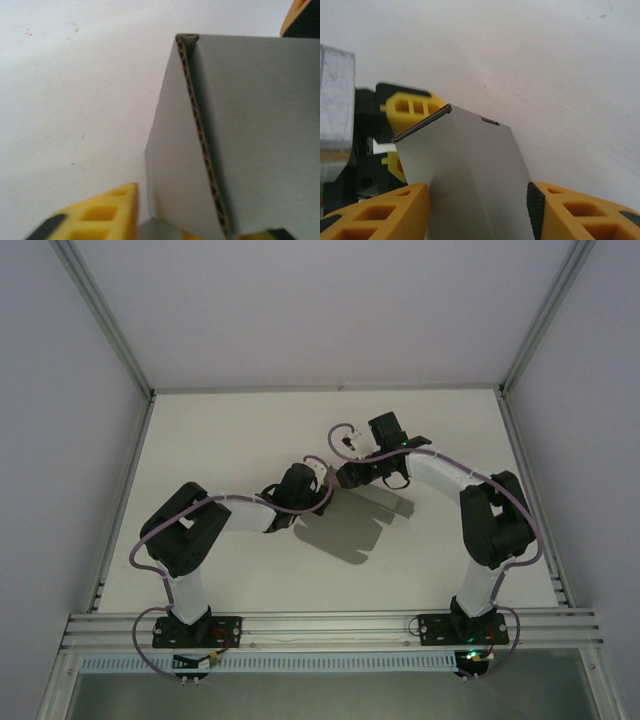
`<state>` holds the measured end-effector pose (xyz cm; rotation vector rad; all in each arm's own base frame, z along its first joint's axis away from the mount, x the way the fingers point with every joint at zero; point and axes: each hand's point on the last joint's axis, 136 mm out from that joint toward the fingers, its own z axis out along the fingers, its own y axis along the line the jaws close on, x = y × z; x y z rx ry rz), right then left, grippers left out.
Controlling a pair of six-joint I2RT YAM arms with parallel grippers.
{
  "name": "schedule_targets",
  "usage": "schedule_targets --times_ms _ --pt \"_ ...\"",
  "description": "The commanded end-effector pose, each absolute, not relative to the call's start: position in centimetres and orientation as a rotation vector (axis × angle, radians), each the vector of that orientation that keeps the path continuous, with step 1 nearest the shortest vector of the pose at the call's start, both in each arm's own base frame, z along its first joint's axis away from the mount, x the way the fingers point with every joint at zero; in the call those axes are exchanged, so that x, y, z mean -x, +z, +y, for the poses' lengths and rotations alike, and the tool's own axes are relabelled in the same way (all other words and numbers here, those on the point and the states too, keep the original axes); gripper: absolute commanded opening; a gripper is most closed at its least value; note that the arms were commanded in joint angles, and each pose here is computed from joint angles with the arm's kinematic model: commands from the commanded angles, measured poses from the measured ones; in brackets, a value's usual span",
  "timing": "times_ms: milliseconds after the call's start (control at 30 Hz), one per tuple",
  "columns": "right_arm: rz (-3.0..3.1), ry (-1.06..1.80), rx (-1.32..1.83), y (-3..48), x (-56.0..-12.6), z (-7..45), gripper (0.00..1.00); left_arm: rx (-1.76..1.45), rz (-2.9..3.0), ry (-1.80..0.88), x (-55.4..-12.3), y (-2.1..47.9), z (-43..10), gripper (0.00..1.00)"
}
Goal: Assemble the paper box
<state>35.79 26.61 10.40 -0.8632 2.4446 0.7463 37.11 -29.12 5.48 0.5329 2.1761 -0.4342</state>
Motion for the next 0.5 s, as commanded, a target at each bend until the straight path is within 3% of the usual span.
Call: schedule_targets --times_ms 0,100,300,400,467 --pt "2.661 0.680 0.869 5.5 -33.1 24.3 0.54 -0.427 2.128 -0.386 -38.9 7.7 -28.3 0.35" --pt "2.673 0.706 0.856 5.6 -33.2 24.2 0.54 -0.422 2.088 -0.410 -39.4 8.5 -28.8 0.49" --pt "2.713 0.764 0.875 5.4 -32.6 24.2 0.54 -0.541 2.026 -0.533 -39.2 9.3 -31.5 0.56" --pt "2.709 0.804 0.880 5.6 -32.5 24.4 0.54 -0.581 2.007 -0.577 -39.2 9.6 -32.3 0.54" --pt "2.717 0.812 0.874 5.6 -32.6 24.3 0.53 -0.602 2.013 -0.584 -39.4 9.3 -32.7 0.41"
